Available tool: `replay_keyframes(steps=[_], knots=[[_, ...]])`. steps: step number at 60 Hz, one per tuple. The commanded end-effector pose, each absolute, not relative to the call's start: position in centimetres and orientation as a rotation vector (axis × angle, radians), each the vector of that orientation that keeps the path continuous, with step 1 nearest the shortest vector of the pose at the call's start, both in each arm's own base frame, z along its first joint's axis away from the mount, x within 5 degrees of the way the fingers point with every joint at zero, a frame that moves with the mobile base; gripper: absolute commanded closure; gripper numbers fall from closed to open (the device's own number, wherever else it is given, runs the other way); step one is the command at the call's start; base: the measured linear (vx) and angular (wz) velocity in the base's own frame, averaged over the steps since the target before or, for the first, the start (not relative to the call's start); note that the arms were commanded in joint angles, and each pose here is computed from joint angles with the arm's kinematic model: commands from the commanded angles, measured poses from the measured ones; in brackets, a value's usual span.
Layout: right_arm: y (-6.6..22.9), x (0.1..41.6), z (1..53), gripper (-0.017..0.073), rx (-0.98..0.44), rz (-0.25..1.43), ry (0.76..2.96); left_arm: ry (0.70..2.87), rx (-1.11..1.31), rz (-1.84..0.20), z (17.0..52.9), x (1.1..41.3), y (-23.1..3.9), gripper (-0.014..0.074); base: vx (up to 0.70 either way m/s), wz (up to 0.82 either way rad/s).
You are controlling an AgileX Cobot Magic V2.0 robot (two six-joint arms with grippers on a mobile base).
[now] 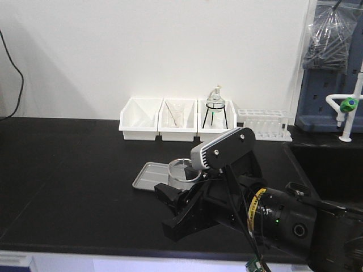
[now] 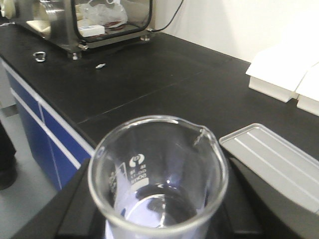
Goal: Move beaker to silver tray on left bench
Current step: 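Carry the beaker in the right gripper toward the silver tray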
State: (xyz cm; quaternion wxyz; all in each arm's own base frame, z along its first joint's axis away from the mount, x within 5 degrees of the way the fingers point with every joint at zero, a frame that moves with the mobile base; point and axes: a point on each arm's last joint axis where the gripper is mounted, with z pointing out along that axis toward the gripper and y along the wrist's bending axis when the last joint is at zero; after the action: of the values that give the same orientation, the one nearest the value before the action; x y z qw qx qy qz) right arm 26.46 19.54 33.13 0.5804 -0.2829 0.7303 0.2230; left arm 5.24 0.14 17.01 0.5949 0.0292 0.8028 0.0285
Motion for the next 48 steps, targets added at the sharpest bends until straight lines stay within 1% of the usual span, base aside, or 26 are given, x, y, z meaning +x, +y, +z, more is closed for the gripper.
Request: replay_keyframes(steps=[1, 48], knots=[[19.41, 25.77, 35.89, 0.0573, -0.646, 0.573, 1.607, 1.797, 0.070, 0.057, 17.08, 5.43, 0.06, 0.0592, 0.35, -0.01], [19.41, 25.77, 35.89, 0.0573, -0.646, 0.573, 1.607, 1.797, 0.070, 0.057, 17.08, 5.43, 0.06, 0.0592, 0.31, -0.03]])
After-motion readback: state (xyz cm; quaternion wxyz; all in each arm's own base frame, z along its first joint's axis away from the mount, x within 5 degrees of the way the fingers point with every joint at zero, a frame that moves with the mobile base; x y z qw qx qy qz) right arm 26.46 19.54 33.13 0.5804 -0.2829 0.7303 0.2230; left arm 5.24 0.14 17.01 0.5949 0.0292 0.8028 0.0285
